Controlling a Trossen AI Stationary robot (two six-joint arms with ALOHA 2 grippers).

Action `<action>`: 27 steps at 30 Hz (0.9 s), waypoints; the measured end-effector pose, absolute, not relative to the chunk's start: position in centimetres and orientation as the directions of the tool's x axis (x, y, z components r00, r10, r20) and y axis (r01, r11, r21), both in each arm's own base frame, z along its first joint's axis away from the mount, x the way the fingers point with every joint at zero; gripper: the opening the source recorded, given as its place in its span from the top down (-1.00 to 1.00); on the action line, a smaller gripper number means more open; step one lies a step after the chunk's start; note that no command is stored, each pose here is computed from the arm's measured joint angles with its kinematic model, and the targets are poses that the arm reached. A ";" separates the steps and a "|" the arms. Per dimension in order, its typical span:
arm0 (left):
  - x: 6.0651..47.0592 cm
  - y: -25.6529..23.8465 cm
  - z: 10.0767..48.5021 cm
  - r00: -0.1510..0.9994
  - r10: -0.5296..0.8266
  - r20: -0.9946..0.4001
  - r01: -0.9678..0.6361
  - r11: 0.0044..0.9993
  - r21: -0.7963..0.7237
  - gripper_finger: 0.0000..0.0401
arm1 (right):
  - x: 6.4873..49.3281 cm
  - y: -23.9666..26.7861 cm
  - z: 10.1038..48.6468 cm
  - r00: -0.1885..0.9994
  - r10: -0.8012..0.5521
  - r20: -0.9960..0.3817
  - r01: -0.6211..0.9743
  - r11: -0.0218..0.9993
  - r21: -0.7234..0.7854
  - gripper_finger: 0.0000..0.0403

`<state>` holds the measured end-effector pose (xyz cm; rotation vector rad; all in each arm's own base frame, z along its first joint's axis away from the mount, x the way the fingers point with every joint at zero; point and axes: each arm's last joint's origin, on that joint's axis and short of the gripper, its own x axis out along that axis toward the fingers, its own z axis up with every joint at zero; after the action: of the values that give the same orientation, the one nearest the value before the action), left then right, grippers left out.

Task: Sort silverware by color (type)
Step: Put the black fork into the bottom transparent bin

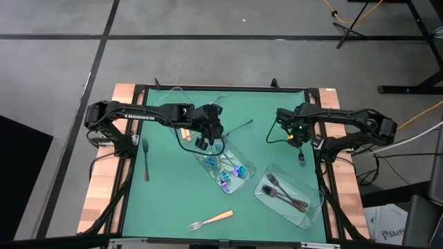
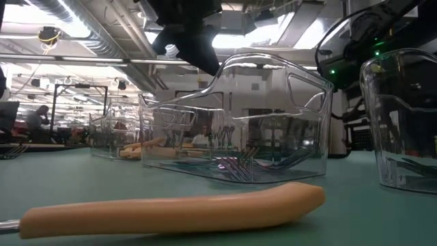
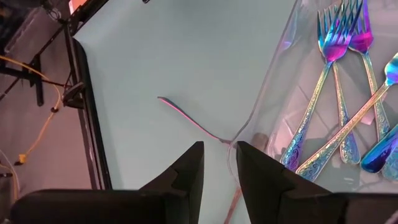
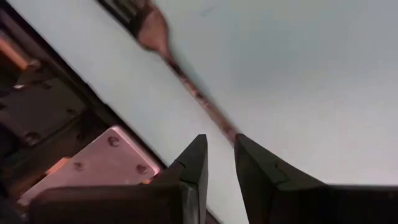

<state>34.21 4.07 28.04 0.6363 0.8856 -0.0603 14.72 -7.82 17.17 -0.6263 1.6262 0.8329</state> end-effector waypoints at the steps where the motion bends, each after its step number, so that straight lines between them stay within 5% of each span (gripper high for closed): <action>1: 34.2 4.1 28.0 0.644 0.206 -0.737 0.297 0.820 0.489 0.56 | 14.7 -7.8 17.1 -0.207 0.040 -0.977 -0.777 0.601 0.190 0.66; 27: 34.2 4.2 28.0 0.642 0.211 -0.737 0.277 0.833 0.479 0.56 | 14.5 -7.6 14.2 -0.261 0.108 -0.959 -0.799 0.534 0.277 0.66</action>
<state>34.20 4.16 28.02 0.6056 0.8876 -0.0406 14.48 -7.56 14.21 -0.6014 1.6072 0.9703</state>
